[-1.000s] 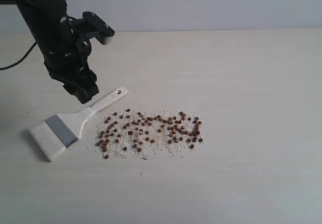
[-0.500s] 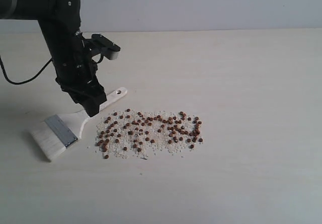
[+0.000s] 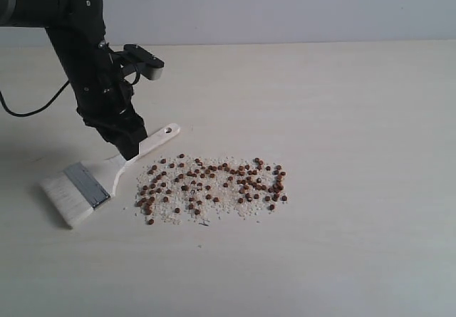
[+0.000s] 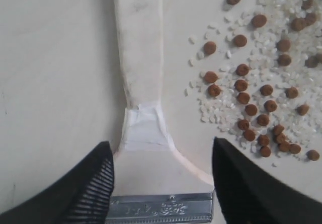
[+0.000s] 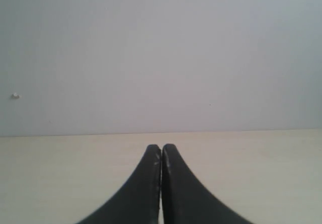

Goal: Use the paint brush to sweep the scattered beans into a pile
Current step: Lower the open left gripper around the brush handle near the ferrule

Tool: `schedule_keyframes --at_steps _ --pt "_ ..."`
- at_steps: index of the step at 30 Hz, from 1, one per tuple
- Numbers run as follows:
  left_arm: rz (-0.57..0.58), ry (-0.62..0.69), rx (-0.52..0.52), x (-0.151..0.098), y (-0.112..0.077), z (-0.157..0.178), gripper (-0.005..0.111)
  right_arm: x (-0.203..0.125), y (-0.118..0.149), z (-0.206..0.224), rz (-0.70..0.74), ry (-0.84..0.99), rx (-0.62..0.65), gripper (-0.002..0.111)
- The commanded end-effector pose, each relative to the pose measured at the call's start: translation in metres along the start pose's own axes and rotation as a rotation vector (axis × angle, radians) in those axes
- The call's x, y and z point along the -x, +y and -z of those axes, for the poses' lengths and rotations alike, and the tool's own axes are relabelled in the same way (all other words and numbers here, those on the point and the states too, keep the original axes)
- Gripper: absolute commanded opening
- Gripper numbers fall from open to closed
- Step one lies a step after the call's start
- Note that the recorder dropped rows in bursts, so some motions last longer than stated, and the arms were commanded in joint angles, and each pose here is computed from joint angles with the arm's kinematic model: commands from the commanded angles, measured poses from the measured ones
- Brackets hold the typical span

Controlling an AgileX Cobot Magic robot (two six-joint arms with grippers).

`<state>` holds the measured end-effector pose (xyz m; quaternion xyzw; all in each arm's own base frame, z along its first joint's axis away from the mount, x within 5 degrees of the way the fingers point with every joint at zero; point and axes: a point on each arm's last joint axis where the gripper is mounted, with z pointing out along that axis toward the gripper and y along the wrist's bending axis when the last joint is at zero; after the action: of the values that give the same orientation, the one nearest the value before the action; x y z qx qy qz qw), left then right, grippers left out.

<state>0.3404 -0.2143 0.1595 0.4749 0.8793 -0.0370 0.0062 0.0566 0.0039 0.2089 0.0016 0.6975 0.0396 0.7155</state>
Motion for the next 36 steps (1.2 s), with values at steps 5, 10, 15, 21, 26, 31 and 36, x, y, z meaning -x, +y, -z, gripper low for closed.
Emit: schedule_keyframes --at_steps 5,10,15,21,26,31,36 --pt "-0.009 -0.042 0.03 0.004 0.003 0.003 0.055 -0.001 0.0 0.0 0.003 -0.004 -0.005 0.0" --pt "0.0 -0.048 0.034 0.004 0.003 0.003 0.055 -0.001 0.0 0.0 0.003 -0.004 -0.005 0.0" --pt "-0.001 -0.032 0.038 -0.001 0.003 -0.004 0.055 -0.001 0.0 0.0 0.003 -0.004 -0.005 0.0" --pt "0.004 -0.026 0.04 -0.003 0.002 -0.009 0.055 -0.001 0.0 0.0 0.003 -0.004 -0.005 0.0" --pt "0.006 -0.032 0.041 -0.002 0.003 -0.01 0.055 -0.001 0.0 0.0 0.003 -0.004 -0.005 0.0" --pt "0.008 -0.001 0.026 -0.002 0.003 -0.021 0.055 -0.001 0.0 0.0 0.003 -0.004 -0.005 0.0" --pt "0.009 0.032 0.009 -0.003 0.004 -0.035 0.055 -0.001 0.0 0.0 0.003 -0.004 -0.005 0.0"
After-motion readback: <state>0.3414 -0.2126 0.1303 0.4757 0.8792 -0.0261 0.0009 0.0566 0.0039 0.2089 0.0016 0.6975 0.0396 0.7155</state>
